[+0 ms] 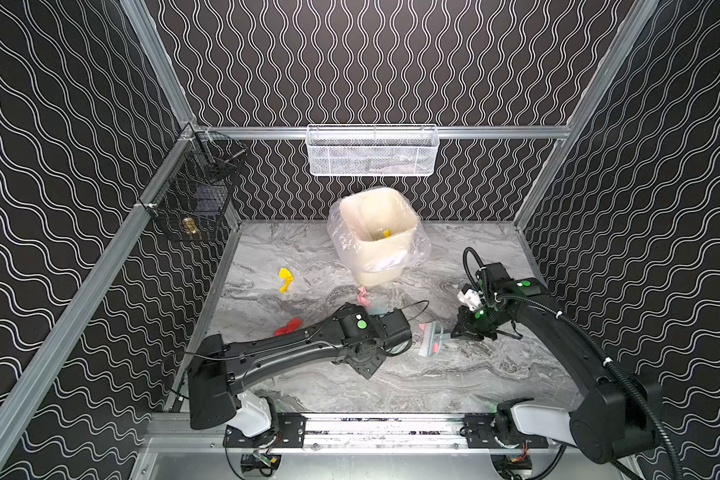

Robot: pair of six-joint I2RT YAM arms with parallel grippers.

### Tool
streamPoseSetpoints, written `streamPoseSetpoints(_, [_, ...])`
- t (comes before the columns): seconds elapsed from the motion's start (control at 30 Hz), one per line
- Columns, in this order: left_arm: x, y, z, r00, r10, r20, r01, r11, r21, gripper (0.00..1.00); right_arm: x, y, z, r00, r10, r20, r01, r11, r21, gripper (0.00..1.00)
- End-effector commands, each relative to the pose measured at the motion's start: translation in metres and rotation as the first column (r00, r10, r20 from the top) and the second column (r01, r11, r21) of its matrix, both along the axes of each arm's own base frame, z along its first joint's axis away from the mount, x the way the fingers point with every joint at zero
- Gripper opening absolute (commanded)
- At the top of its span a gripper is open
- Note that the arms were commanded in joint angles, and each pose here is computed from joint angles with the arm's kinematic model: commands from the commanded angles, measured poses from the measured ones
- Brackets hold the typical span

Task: Sweep away the paper scraps from the table
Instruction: 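Sweep the pink scrap into the dustpan with the right gripper's brush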

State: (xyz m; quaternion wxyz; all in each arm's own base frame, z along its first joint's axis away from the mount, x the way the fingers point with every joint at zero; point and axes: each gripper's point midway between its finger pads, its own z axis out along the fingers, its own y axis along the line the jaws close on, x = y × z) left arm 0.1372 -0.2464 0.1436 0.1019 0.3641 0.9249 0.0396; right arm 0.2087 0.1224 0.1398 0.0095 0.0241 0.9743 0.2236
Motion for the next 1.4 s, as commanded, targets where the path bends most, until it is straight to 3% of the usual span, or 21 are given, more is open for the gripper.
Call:
streamPoseSetpoints(0.0, [-0.005, -0.011, -0.01, 0.998, -0.042, -0.038, 0.041, 0.999, -0.026, 0.0, 0.004, -0.004, 0.02, 0.999, 0.029, 0.034, -0.028, 0.999, -0.022, 0.0])
streamPoseSetpoints(0.1, [-0.006, -0.016, -0.02, 0.996, -0.069, -0.053, 0.067, 0.997, -0.03, 0.0, 0.026, -0.01, 0.049, 0.988, 0.011, 0.152, -0.004, 0.999, -0.043, 0.0])
streamPoseSetpoints(0.2, [-0.007, -0.028, -0.032, 0.99, -0.12, -0.075, 0.116, 0.992, -0.049, 0.0, 0.042, -0.023, 0.061, 0.981, 0.015, 0.192, 0.007, 0.994, -0.112, 0.0])
streamPoseSetpoints(0.5, [-0.002, -0.055, -0.065, 0.961, -0.254, -0.109, 0.253, 0.967, -0.026, 0.0, 0.055, -0.043, 0.042, 0.99, 0.008, 0.14, 0.031, 0.961, -0.274, 0.0])
streamPoseSetpoints(0.8, [0.001, -0.069, -0.078, 0.944, -0.308, -0.122, 0.307, 0.951, -0.025, 0.0, 0.033, -0.03, 0.014, 0.997, 0.072, 0.041, -0.051, 0.922, -0.383, 0.0])
streamPoseSetpoints(1.37, [0.013, -0.058, -0.096, 0.946, -0.274, -0.171, 0.277, 0.961, -0.006, 0.0, 0.027, -0.01, 0.007, 0.988, 0.156, 0.018, -0.136, 0.905, -0.403, 0.0])
